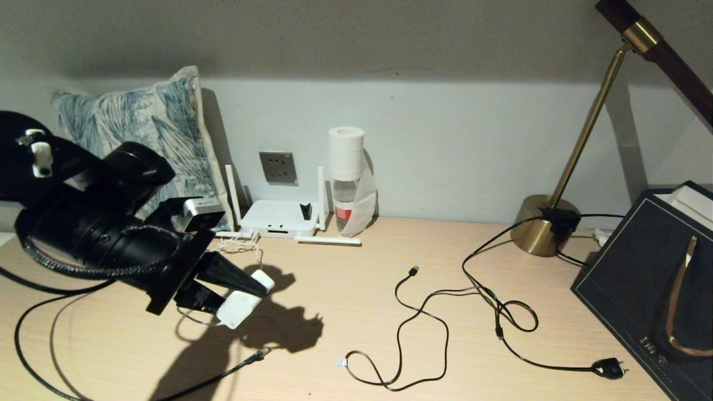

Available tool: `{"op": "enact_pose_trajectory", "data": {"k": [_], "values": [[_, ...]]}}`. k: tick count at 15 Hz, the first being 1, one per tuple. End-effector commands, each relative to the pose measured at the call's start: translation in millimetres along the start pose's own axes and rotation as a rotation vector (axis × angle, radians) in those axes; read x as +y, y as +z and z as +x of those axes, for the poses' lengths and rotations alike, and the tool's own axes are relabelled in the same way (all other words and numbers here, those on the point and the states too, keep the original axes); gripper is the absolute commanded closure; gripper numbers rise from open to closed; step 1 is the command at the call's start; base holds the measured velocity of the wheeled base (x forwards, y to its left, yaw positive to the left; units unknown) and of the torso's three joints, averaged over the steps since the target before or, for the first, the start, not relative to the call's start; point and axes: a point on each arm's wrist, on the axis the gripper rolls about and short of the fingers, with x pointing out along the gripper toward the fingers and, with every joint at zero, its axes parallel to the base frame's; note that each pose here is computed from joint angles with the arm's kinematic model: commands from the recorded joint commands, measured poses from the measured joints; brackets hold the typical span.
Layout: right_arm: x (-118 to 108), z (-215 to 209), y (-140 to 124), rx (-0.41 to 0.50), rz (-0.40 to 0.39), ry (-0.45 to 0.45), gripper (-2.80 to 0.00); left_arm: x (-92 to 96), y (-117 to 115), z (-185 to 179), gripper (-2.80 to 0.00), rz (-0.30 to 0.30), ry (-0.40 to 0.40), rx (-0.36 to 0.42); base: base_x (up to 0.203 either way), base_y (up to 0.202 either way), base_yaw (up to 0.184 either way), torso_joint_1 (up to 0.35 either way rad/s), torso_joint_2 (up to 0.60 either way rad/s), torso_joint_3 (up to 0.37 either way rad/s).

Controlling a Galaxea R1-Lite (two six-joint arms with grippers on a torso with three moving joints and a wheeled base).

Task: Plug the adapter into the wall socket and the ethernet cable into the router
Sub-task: Pick up plug

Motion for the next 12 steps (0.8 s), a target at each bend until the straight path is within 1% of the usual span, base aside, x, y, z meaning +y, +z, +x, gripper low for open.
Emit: {"op": "enact_pose_trajectory", "data": {"k": [1,2,3,4,6,7,8,9,11,12], "values": [[0,2,-10,0.036,0.0,0.001,0.0,9.9,16,9,0.0,-0.421,-0.003,0.021,0.0,0.0,0.0,0.0,0.0,0.0],[0,2,-10,0.036,0.0,0.001,0.0,19.0,27,12,0.0,-0.539,0.001,0.021,0.0,0.0,0.0,0.0,0.0,0.0],[0,2,-10,0.036,0.0,0.001,0.0,27.8,35,16,0.0,-0.609,0.008,0.023,0.0,0.0,0.0,0.0,0.0,0.0],[0,2,-10,0.036,0.0,0.001,0.0,37.3,44,21,0.0,-0.669,0.027,0.028,0.0,0.0,0.0,0.0,0.0,0.0],[0,2,-10,0.036,0.0,0.001,0.0,56.2,57,35,0.0,-0.746,0.106,0.042,0.0,0.0,0.0,0.0,0.0,0.0],[0,2,-10,0.036,0.0,0.001,0.0,64.8,62,42,0.0,-0.774,0.155,0.05,0.0,0.0,0.0,0.0,0.0,0.0],[0,2,-10,0.036,0.0,0.001,0.0,72.8,66,48,0.0,-0.788,0.202,0.059,0.0,0.0,0.0,0.0,0.0,0.0],[0,2,-10,0.036,0.0,0.001,0.0,78.1,67,49,0.0,-0.769,0.239,0.066,0.0,0.0,0.0,0.0,0.0,0.0],[0,2,-10,0.036,0.0,0.001,0.0,86.8,66,41,0.0,-0.751,0.247,0.075,0.0,0.0,0.0,0.0,0.0,0.0],[0,2,-10,0.036,0.0,0.001,0.0,91.7,66,37,0.0,-0.763,0.248,0.077,0.0,0.0,0.0,0.0,0.0,0.0]]}}
